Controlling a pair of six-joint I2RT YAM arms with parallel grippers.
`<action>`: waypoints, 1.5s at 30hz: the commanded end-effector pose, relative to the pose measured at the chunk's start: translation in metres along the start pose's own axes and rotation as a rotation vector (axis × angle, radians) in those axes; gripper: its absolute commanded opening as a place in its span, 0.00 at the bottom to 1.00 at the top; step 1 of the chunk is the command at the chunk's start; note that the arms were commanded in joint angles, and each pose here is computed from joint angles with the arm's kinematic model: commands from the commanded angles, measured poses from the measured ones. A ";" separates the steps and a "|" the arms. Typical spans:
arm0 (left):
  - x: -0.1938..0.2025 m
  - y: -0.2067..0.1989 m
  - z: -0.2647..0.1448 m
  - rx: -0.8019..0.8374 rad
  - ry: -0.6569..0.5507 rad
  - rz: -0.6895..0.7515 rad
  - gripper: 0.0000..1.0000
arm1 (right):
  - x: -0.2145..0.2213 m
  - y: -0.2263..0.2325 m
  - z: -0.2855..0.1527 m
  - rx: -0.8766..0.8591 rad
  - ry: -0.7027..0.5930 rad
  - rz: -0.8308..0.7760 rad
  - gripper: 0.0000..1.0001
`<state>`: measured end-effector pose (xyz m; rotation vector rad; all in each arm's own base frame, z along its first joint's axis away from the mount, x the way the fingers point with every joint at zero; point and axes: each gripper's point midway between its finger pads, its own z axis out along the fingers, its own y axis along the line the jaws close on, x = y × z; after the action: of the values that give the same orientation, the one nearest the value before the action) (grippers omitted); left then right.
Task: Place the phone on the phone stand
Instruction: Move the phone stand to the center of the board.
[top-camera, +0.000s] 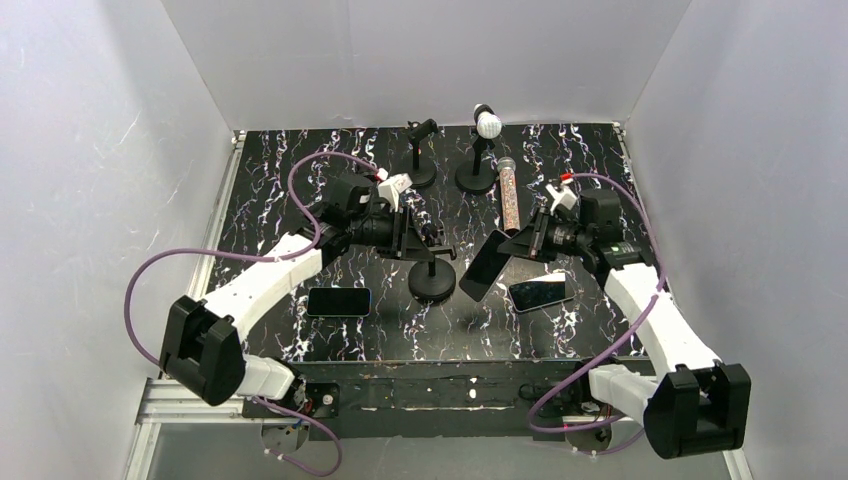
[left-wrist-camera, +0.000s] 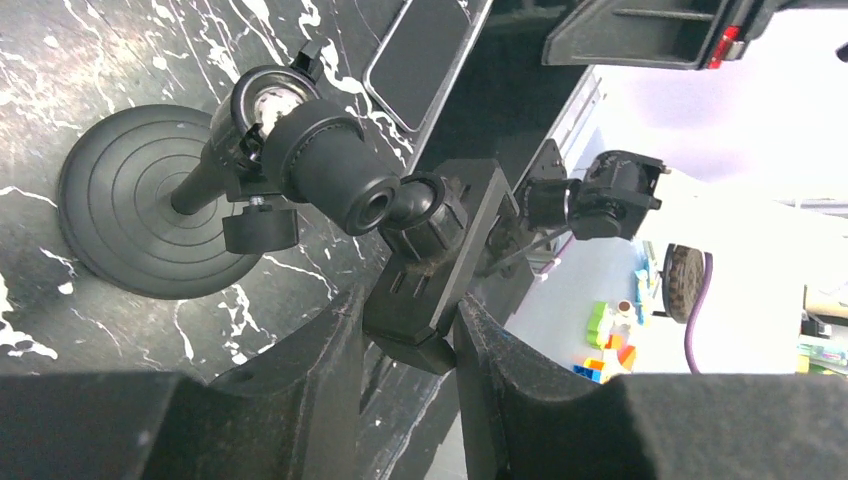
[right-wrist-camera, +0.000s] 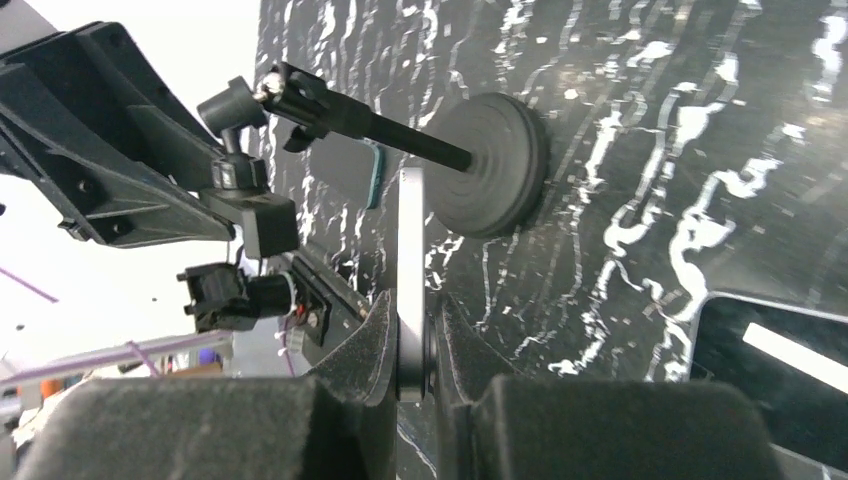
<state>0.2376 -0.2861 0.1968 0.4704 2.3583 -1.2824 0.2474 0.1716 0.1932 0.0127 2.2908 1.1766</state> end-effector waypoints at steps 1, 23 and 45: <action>-0.010 -0.039 -0.020 0.123 -0.078 0.102 0.00 | -0.010 0.045 0.015 -0.196 0.010 -0.089 0.01; 0.007 -0.043 -0.022 0.155 -0.052 0.069 0.00 | 0.024 0.005 0.118 -0.159 0.193 -0.005 0.01; 0.001 -0.066 -0.032 0.208 -0.032 -0.015 0.00 | 0.052 -0.055 0.139 0.029 0.244 0.006 0.01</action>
<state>0.2095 -0.2822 0.1950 0.4017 2.3934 -1.3757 0.2668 0.2651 0.0831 -0.1114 2.5192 1.3632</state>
